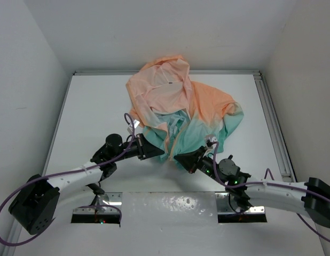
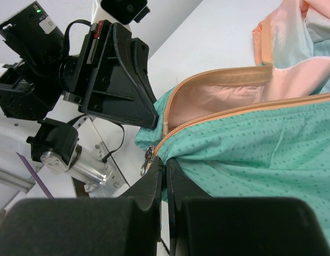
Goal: Zip up the jacket
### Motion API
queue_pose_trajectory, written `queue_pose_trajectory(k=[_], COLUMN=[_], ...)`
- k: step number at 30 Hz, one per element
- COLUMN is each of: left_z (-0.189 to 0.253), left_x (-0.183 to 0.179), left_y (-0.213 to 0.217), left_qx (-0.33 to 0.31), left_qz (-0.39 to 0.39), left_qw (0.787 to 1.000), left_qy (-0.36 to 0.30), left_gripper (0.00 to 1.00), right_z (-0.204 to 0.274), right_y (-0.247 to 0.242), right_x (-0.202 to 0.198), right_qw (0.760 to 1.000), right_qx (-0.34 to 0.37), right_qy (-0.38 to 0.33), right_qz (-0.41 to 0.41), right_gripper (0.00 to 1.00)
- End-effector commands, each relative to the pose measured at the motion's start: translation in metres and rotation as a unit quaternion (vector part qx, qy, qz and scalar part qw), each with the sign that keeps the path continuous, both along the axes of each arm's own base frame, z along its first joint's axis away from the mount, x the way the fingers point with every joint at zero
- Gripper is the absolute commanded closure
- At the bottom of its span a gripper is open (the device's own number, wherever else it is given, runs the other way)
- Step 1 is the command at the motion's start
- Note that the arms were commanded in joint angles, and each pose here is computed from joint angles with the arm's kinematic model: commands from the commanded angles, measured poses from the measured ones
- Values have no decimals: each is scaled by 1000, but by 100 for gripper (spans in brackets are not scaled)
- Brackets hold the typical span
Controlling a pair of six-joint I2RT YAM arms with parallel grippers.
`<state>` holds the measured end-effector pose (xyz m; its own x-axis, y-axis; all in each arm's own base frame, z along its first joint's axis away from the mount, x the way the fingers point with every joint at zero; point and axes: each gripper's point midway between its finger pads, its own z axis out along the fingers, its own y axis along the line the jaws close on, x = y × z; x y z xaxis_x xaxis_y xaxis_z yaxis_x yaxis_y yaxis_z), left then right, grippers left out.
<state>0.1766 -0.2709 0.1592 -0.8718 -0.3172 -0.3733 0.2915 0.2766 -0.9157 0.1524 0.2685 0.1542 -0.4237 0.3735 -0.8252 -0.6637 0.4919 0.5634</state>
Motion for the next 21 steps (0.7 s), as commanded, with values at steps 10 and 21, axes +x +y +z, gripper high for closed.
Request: queue_pose_trajectory(k=[10, 21], left_z=[12, 9], left_x=[-9, -6], left_y=[-2, -1], left_qx=[-12, -11], left_qz=[-36, -27], left_qw=[999, 999], left_qy=[-31, -23], left_gripper=[100, 100], right_z=[2, 7], right_y=[2, 3], right_x=[0, -3], right_qw=[1000, 1000], right_qx=[-1, 3], right_qy=[-16, -19], right_qz=[4, 13], right_gripper=[100, 100])
